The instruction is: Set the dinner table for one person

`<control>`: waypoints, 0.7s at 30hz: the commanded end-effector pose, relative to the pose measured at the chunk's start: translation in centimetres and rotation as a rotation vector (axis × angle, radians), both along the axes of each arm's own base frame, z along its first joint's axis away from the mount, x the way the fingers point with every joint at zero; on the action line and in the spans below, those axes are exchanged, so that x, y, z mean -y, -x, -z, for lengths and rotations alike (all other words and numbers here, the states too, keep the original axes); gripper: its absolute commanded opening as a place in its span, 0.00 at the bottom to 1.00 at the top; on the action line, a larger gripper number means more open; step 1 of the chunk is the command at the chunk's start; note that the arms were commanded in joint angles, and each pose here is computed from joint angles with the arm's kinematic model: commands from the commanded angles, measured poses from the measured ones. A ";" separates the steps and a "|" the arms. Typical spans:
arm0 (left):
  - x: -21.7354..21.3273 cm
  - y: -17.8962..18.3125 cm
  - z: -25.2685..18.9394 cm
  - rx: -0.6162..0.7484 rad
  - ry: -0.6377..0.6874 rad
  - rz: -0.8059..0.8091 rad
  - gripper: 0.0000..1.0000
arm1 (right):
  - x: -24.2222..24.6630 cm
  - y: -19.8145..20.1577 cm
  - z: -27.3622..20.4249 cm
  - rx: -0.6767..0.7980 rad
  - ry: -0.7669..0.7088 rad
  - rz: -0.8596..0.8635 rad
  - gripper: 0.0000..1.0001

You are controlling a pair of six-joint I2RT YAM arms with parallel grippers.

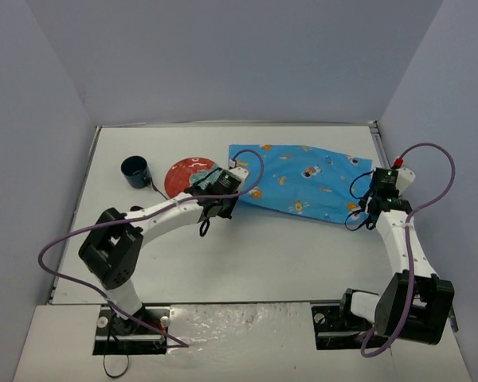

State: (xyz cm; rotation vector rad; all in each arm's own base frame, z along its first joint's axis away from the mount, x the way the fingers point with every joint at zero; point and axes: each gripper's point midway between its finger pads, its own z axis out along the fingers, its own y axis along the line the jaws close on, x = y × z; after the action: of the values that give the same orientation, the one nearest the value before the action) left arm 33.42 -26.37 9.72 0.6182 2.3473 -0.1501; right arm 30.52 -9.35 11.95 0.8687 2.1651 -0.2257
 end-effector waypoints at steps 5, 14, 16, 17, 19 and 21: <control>1.1 2.9 -0.3 -0.061 0.156 -0.183 0.28 | 1.6 0.9 0.4 -0.051 -0.029 0.165 0.51; 2.3 0.6 -7.6 0.026 0.230 -0.132 0.95 | -1.0 -5.1 -2.1 -0.030 -0.039 -0.034 0.72; 2.8 -0.6 -8.0 0.034 0.248 -0.132 0.95 | -1.3 -6.0 -0.6 -0.071 -0.044 -0.039 0.72; 3.1 -1.0 -7.8 0.029 0.254 -0.129 0.95 | -1.4 -6.4 0.4 -0.091 -0.050 -0.040 0.72; 4.0 -2.0 -7.1 0.010 0.264 -0.122 0.95 | -1.5 -6.9 1.8 -0.119 -0.061 -0.039 0.72; 4.9 -2.9 -6.1 -0.014 0.262 -0.118 0.94 | -1.5 -7.4 3.6 -0.150 -0.072 -0.033 0.72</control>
State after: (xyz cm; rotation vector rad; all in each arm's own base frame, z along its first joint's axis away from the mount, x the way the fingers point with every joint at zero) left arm 34.14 -29.57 15.72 0.3470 2.3333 -0.3507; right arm 36.58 -7.78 10.51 0.8704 2.3012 -0.1951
